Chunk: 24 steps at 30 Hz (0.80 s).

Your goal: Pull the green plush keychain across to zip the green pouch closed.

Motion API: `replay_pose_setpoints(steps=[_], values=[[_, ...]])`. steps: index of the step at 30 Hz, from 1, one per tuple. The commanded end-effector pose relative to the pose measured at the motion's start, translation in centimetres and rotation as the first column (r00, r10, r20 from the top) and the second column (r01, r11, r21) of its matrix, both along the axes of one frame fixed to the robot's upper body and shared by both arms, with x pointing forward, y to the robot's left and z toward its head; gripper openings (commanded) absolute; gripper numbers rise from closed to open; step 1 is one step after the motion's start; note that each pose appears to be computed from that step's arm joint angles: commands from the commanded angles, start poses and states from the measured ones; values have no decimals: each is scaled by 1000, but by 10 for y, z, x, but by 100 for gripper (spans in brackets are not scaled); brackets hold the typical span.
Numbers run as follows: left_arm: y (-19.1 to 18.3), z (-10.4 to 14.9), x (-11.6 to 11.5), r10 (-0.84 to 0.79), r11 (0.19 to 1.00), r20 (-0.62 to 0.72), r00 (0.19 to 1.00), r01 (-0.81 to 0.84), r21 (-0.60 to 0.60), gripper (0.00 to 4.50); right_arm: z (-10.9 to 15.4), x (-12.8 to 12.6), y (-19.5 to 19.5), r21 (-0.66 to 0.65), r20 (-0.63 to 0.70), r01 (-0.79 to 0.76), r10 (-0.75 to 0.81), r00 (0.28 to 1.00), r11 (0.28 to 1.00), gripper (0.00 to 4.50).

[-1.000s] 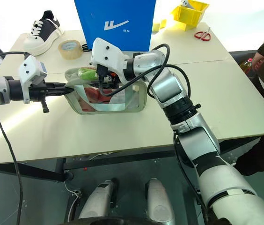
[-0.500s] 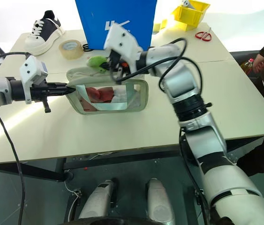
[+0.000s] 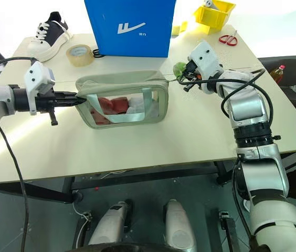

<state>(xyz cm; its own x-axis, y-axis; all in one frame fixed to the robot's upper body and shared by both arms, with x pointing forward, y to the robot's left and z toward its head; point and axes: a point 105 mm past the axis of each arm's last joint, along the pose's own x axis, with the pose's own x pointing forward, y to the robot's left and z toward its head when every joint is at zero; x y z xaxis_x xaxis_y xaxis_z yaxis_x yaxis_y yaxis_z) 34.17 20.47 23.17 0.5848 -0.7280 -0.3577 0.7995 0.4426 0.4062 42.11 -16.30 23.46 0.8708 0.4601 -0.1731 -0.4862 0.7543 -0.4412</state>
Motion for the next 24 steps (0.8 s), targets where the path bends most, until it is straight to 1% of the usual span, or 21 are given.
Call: replay_pose_setpoints(steps=[1, 3, 4, 6, 8, 12, 16, 19, 24], values=[[4, 14, 3, 8, 1000, 49, 999, -9, 7, 0, -31, -3, 0, 62, -65, 54, -49, 997, 997, 4], [2, 14, 5, 4, 1000, 50, 999, -4, 9, 0, -51, -5, 12, 83, -113, 44, -34, 993, 996, 4], [2, 15, 5, 0, 1000, 50, 999, -1, 9, 0, -60, -6, 20, 114, -147, 35, -18, 989, 993, 4], [1, 15, 5, -4, 1000, 51, 999, 3, 12, 0, -71, -9, 33, 149, -186, 27, 1, 983, 989, 4], [2, 15, 5, -4, 1000, 51, 999, 3, 13, 0, -77, -9, 41, 151, -196, 19, 11, 981, 988, 4], [3, 15, 4, -1, 1000, 52, 999, 1, 16, 0, -79, -6, 48, 147, -196, 12, 18, 980, 989, 4], [4, 15, 3, 5, 1000, 53, 999, -6, 18, 0, -67, -5, 46, 150, -168, -7, 32, 985, 989, 4], [6, 14, 2, 12, 1000, 52, 999, -13, 22, 0, -54, -7, 41, 159, -152, -40, 65, 986, 986, 103], [7, 14, 1, 19, 1000, 54, 998, -20, 21, 0, -31, -10, 16, 97, -114, -64, 75, 991, 993, 352]])
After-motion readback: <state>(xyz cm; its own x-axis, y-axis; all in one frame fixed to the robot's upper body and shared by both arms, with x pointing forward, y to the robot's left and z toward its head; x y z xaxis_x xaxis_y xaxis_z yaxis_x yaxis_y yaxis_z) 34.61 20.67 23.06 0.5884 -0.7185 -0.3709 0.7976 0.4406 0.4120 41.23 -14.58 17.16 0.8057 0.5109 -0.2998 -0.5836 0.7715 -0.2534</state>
